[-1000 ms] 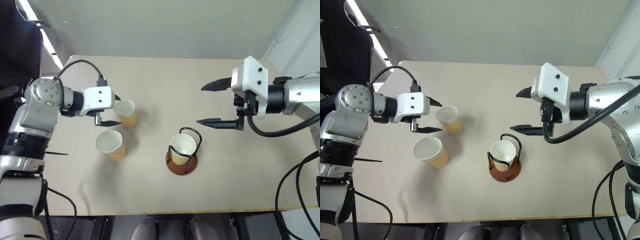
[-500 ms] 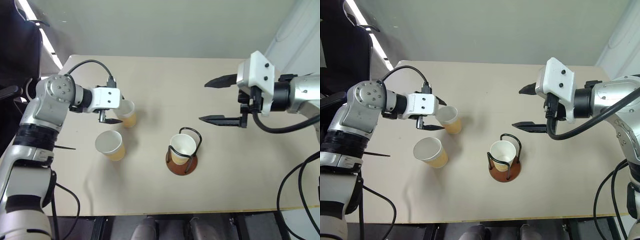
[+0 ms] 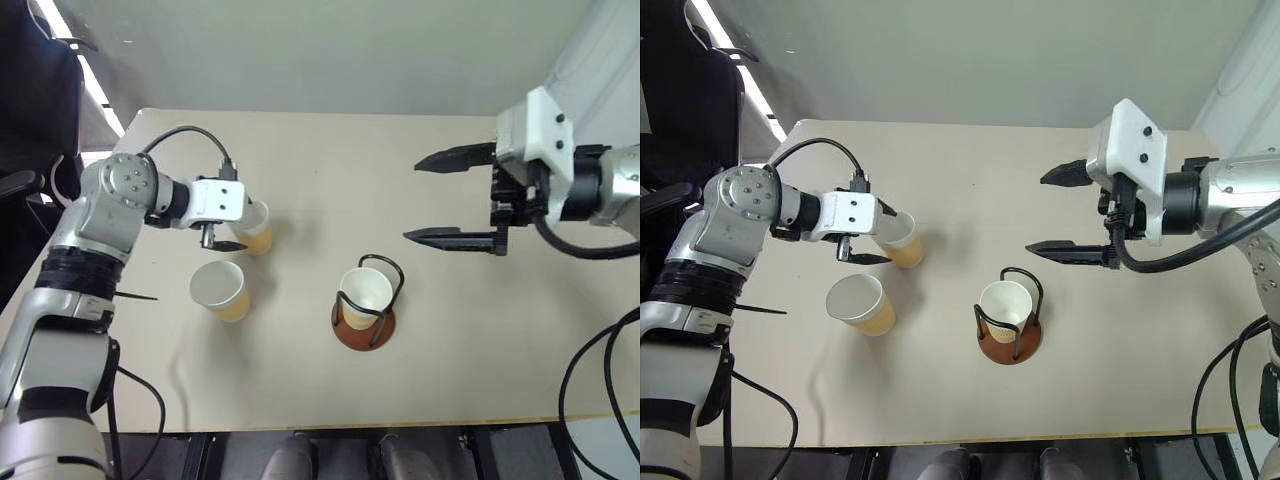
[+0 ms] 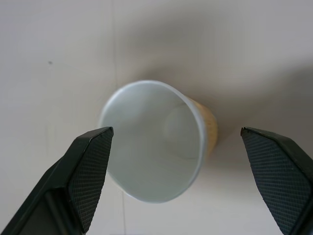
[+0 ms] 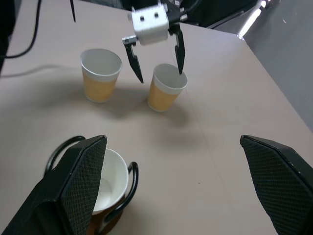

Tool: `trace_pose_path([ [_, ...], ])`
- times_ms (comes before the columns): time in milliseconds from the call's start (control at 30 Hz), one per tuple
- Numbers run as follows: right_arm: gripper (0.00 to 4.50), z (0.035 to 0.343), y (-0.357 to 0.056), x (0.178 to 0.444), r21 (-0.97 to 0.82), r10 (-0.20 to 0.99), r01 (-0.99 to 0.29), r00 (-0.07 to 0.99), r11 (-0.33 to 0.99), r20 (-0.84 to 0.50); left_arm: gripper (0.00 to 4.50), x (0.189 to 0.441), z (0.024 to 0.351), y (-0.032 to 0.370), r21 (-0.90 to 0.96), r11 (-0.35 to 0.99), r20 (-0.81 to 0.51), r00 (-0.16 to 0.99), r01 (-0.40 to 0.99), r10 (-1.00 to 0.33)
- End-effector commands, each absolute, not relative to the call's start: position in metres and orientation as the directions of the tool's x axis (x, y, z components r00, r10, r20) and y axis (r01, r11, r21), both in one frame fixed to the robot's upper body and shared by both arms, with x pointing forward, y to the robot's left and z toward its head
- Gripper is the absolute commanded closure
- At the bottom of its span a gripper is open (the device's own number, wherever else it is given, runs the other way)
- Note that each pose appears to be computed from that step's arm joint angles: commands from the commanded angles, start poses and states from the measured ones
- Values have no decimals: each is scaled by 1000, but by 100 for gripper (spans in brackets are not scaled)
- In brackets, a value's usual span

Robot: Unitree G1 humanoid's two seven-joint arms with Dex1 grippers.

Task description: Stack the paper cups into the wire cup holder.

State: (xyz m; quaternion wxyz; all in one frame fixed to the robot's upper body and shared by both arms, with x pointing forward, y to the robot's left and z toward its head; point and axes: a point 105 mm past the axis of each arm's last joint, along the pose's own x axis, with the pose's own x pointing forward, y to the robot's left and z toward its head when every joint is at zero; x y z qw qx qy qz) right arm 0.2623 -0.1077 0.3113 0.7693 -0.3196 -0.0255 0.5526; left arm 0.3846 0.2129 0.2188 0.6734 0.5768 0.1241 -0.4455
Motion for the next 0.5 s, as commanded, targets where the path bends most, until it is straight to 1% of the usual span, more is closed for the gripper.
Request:
trace_pose_path([
  [33, 2, 326, -110, 253, -558, 875, -808, 397, 190, -278, 0, 387, 228, 215, 691, -76, -670, 597, 719, -441],
  [400, 2, 327, -110, 253, -564, 870, -801, 411, 201, -274, 0, 391, 217, 210, 679, -93, -683, 579, 729, -446],
  [500, 0, 326, -110, 254, -566, 867, -798, 416, 205, -273, 56, 392, 215, 209, 676, -94, -684, 576, 731, -448],
])
